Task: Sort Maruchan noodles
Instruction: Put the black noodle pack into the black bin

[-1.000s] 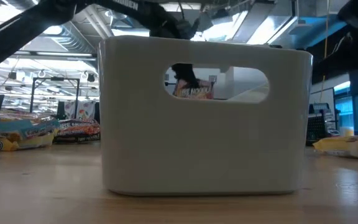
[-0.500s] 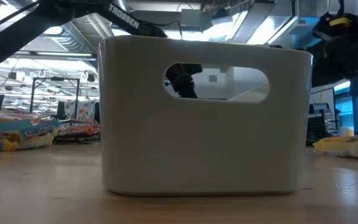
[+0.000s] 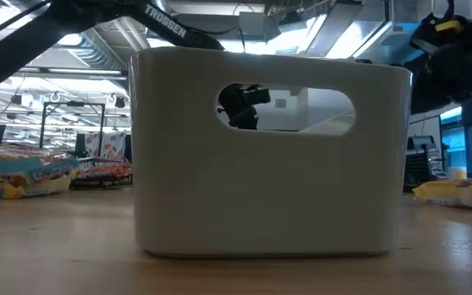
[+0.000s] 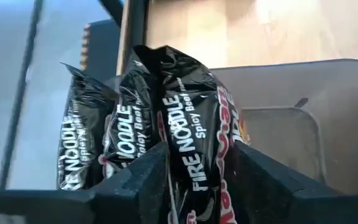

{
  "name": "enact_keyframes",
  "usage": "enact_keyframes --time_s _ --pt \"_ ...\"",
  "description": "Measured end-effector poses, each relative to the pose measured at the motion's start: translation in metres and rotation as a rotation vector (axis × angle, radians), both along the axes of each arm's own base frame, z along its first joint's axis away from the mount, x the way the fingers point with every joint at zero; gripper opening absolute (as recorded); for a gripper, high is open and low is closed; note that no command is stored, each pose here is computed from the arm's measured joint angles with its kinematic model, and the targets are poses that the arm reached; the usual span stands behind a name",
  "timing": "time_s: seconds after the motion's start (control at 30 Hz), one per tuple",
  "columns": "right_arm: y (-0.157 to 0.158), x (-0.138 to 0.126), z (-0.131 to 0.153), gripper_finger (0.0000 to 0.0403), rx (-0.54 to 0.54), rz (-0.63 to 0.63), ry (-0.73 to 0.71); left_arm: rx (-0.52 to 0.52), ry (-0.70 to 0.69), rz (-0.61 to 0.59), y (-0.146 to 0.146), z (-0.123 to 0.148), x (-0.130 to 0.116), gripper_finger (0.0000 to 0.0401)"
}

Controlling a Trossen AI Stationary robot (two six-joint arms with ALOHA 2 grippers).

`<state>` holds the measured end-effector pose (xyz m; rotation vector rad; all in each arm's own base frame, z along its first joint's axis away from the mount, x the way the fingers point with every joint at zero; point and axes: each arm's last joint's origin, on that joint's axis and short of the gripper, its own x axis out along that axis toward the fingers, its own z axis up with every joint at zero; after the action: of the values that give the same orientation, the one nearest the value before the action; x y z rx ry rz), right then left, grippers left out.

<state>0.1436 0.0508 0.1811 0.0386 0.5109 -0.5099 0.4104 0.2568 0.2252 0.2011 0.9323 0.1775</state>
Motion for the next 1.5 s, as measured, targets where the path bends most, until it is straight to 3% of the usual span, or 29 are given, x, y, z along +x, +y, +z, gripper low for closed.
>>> enact_keyframes --time_s 0.17,0.3,0.57,0.67,0.93,1.17,1.33,1.5 --pt "0.001 0.002 0.002 0.0 -0.018 0.02 -0.007 0.083 0.049 0.042 -0.013 0.022 0.004 0.0187" --pt "0.001 0.004 0.004 0.0 -0.038 0.034 -0.015 0.099 -0.006 0.047 -0.029 0.057 -0.003 0.0186" --pt "-0.012 0.012 0.002 0.0 -0.019 0.035 0.03 -0.015 -0.001 0.136 -0.061 0.116 -0.046 0.0186" --pt "-0.017 0.019 0.003 0.0 -0.029 0.055 0.027 -0.086 0.042 0.158 -0.066 0.121 -0.065 0.0186" --pt "-0.038 0.043 0.0 0.0 -0.142 0.09 0.064 -0.207 0.139 0.392 -0.069 0.087 -0.138 0.0186" --pt "-0.058 0.057 -0.007 0.0 -0.121 0.158 0.083 -0.302 0.166 0.625 -0.079 0.047 -0.197 0.0186" --pt "-0.07 0.065 -0.01 0.0 -0.096 0.197 0.049 -0.33 0.246 0.689 -0.085 0.022 -0.211 0.0186" --pt "-0.077 0.073 -0.012 0.0 -0.092 0.242 0.014 -0.193 0.3 0.837 -0.079 0.017 -0.216 0.0188"
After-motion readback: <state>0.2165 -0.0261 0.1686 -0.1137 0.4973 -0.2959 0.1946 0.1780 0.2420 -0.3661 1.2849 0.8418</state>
